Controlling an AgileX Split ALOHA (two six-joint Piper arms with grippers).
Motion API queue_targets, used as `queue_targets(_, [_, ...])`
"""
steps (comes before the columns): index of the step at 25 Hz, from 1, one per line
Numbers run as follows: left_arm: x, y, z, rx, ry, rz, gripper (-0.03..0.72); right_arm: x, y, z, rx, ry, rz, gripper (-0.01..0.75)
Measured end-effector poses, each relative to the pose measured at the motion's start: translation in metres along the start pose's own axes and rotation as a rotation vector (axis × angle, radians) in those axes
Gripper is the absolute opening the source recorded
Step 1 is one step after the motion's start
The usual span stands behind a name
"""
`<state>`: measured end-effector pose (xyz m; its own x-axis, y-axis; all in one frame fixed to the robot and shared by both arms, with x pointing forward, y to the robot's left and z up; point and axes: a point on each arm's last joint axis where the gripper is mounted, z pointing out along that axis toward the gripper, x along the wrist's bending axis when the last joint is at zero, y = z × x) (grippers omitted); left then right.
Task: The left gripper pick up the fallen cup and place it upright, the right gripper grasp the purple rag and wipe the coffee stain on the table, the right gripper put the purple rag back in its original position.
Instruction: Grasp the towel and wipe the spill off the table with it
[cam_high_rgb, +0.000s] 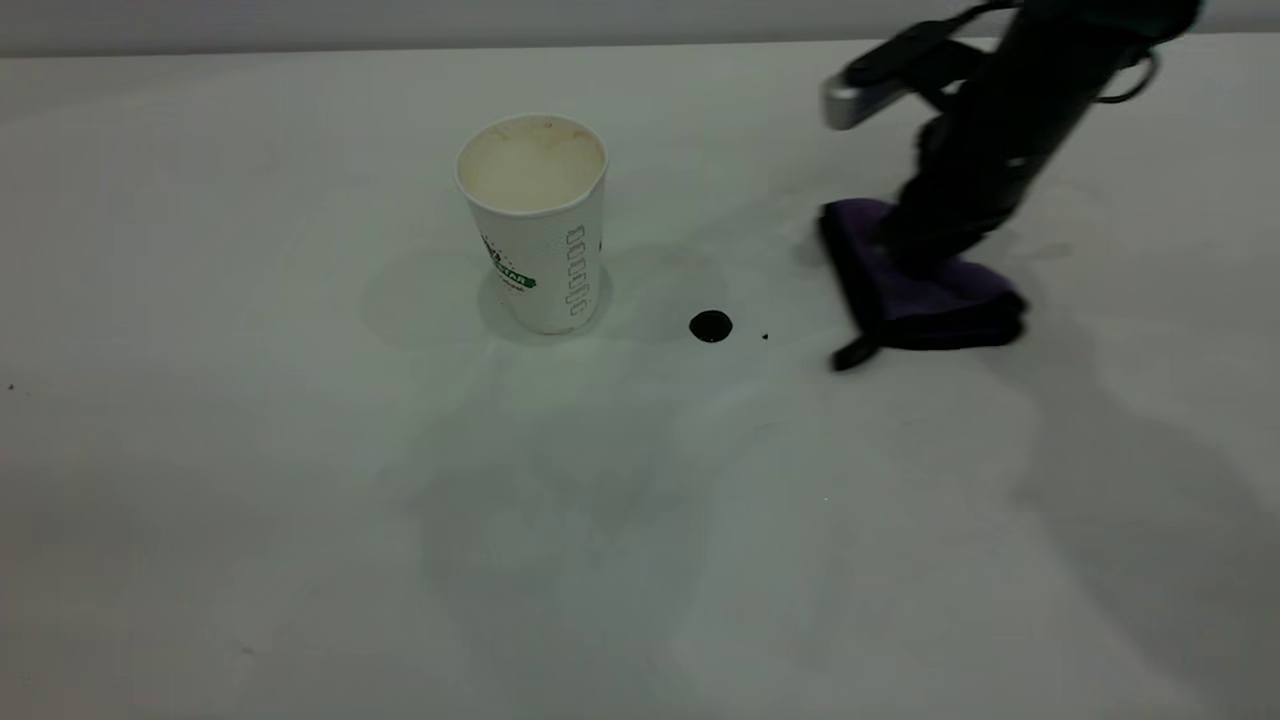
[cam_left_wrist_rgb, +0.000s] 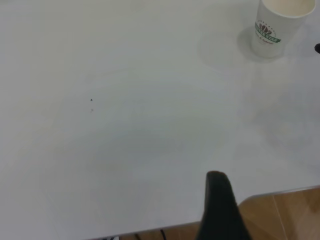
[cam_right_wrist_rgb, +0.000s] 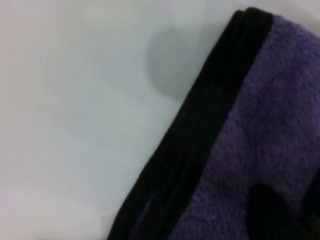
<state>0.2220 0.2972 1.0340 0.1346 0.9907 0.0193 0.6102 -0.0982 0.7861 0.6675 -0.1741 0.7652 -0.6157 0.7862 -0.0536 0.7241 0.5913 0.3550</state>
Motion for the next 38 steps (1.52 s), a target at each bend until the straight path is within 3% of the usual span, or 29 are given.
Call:
queue_targets(10, [0.000,0.000,0.000,0.000,0.000,0.001,0.548,0.070,0.024,0.007,-0.048,0.045,-0.132,0.048])
queue_targets(21, [0.000,0.000,0.000,0.000,0.000,0.001,0.548,0.110,0.027,0.007,-0.012,0.114,-0.194,0.052])
queue_targets(26, [0.000,0.000,0.000,0.000,0.000,0.001,0.548,0.134,0.024,0.005,0.054,0.195,-0.231,0.054])
queue_targets(32, [0.000,0.000,0.000,0.000,0.000,0.001,0.548,0.180,0.013,0.000,0.155,0.364,-0.375,0.058])
queue_targets(38, [0.000,0.000,0.000,0.000,0.000,0.001,0.548,0.185,0.012,0.001,0.158,0.375,-0.366,0.061])
